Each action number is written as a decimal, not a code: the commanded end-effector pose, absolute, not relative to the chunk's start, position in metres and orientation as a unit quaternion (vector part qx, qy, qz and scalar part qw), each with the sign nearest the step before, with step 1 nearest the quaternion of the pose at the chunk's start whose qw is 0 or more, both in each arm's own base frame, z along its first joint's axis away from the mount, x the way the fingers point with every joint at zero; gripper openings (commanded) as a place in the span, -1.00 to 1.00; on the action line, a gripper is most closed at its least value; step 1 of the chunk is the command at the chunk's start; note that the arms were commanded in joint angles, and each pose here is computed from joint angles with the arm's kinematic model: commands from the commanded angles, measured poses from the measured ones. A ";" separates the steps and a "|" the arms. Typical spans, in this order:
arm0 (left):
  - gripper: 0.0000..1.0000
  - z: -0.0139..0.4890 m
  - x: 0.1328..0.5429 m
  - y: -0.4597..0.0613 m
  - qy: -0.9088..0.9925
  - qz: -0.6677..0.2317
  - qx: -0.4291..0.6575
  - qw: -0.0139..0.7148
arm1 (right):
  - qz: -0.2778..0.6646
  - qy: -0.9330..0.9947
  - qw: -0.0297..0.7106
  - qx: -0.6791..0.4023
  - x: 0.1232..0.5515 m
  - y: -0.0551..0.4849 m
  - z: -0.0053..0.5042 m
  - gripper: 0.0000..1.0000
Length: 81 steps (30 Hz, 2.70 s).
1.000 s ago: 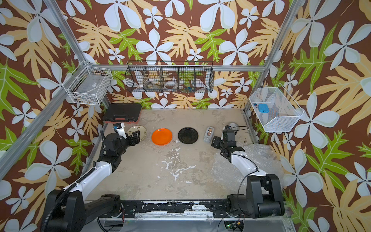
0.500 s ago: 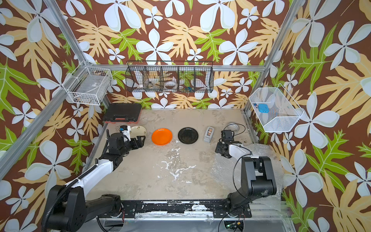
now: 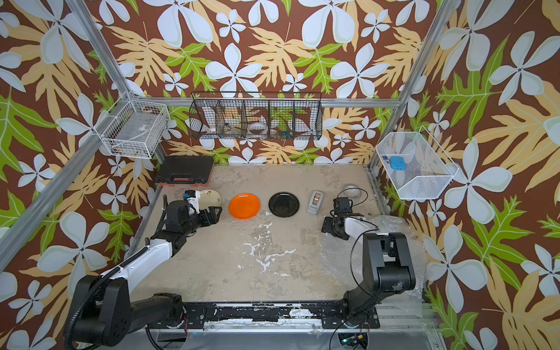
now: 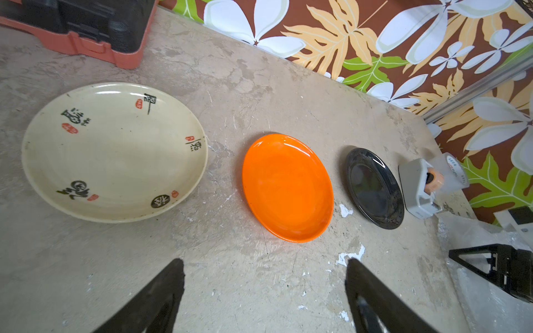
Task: Wrap dinner plates in bubble wrap
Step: Move the bubble wrap to the center of the board.
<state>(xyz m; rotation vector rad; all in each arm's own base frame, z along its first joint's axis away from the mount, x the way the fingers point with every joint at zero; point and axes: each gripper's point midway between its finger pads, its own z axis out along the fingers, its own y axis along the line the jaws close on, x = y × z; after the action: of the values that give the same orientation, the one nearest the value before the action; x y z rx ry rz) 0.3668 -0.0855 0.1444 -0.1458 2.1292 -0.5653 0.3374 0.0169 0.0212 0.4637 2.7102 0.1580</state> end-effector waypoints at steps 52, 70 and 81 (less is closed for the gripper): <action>-1.00 0.043 0.257 -0.362 0.922 -0.345 0.166 0.064 | 0.151 0.909 0.283 0.266 0.304 -0.038 0.113 0.46; -1.00 0.117 0.330 -0.032 0.972 -0.050 -0.029 0.226 | 0.190 0.909 0.283 0.241 0.324 -0.006 0.122 0.42; -1.00 0.152 0.380 0.111 0.906 0.110 -0.236 0.334 | 0.234 0.915 0.268 0.191 0.334 0.037 0.139 0.35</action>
<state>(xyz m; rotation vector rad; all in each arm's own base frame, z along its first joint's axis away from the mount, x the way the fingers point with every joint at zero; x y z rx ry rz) 0.3632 0.0803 0.1340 -0.5197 2.4794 0.2049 0.3317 0.0177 0.1317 0.5595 2.4610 0.5587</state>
